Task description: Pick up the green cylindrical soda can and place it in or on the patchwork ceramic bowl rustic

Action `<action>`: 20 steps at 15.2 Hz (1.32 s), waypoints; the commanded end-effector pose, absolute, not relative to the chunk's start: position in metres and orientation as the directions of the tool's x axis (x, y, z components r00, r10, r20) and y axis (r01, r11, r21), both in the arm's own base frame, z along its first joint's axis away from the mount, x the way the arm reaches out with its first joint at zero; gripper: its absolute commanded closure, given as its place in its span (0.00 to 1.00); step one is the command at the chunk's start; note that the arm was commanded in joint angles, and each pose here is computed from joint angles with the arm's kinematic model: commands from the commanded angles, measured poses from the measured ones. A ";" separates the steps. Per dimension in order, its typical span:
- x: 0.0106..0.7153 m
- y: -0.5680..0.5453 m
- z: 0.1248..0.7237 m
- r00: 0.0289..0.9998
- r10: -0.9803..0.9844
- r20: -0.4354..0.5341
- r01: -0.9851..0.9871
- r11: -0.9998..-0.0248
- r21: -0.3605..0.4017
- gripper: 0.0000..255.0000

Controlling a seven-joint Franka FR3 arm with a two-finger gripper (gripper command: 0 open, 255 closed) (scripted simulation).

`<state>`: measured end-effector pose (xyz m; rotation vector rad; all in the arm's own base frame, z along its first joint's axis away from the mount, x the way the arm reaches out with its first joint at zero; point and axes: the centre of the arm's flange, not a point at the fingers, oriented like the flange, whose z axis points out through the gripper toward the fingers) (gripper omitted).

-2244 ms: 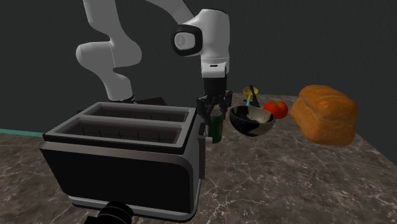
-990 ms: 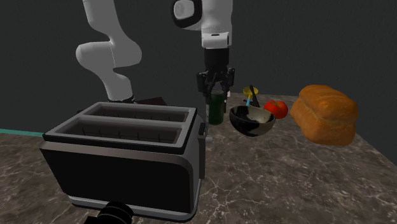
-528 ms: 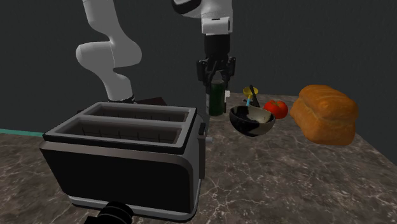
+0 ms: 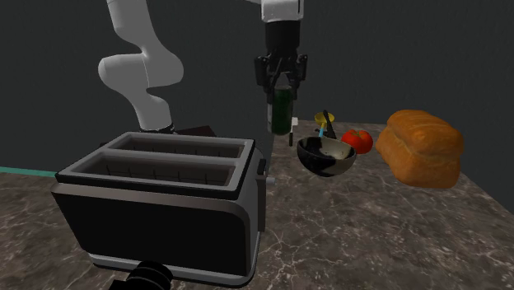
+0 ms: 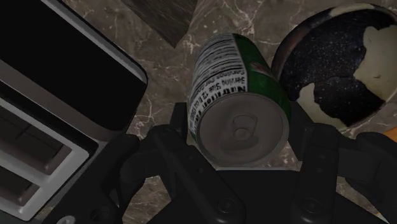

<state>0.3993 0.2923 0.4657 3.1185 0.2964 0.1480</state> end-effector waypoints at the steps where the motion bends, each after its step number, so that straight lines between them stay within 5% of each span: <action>1: 0.399 0.291 0.475 0.978 0.188 0.093 0.188 -0.982 0.014 1.00; 14: 0.418 0.448 0.510 0.978 0.188 0.093 0.188 -0.982 0.014 1.00; 20: 0.418 0.448 0.478 0.978 0.188 0.093 0.188 -0.982 0.014 1.00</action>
